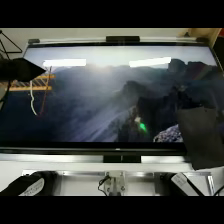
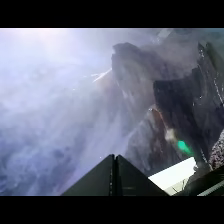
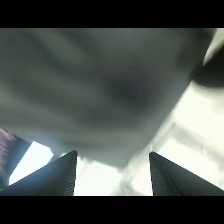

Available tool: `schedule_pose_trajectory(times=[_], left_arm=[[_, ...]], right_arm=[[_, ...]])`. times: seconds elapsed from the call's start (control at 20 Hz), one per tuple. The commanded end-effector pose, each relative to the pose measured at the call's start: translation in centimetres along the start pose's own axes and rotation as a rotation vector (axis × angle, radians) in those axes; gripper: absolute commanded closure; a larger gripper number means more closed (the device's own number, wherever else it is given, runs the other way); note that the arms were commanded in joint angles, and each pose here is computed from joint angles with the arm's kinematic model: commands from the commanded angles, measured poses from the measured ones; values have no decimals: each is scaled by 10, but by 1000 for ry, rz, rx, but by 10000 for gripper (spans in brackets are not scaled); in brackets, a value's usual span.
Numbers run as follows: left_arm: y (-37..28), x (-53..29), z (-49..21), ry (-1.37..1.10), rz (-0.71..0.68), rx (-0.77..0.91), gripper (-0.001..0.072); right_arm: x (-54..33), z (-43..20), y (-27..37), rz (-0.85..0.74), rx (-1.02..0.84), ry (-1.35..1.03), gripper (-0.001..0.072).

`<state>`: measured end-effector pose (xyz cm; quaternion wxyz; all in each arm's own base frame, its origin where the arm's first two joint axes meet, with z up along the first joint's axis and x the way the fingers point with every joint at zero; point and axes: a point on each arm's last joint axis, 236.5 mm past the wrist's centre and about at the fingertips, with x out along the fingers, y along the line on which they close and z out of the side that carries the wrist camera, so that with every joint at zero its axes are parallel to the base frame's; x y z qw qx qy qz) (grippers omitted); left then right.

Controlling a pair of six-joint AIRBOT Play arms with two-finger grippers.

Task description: Fold the shirts.

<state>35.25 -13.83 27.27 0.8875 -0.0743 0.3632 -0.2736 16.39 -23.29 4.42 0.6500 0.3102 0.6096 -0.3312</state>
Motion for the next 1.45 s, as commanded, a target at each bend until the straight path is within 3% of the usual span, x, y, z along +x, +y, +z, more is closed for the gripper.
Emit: schedule_pose_trajectory(times=[0.0,0.1,0.2,0.25,0.3,0.35,0.55,0.7,1.4], left_arm=[[28,23,-12,79,112,21,680],[81,40,-39,230,388,35,680],[111,55,-75,428,563,65,676],[113,71,-88,490,564,49,541],[109,91,-100,529,541,4,121],[103,108,-111,571,504,-16,-2],[96,143,-131,522,438,-90,0],[98,146,-137,539,440,-92,0],[99,150,-135,527,436,-83,-1]], right_arm=[[-80,76,64,111,-179,-374,136],[-130,88,141,185,-371,-550,136],[-142,56,221,269,-570,-572,135],[-133,31,255,308,-617,-511,135],[-115,7,278,327,-648,-416,135],[-92,-22,298,342,-698,-287,134],[-26,-84,317,234,-844,23,135],[-11,-88,315,124,-921,20,135],[-12,-97,322,136,-945,21,135]])
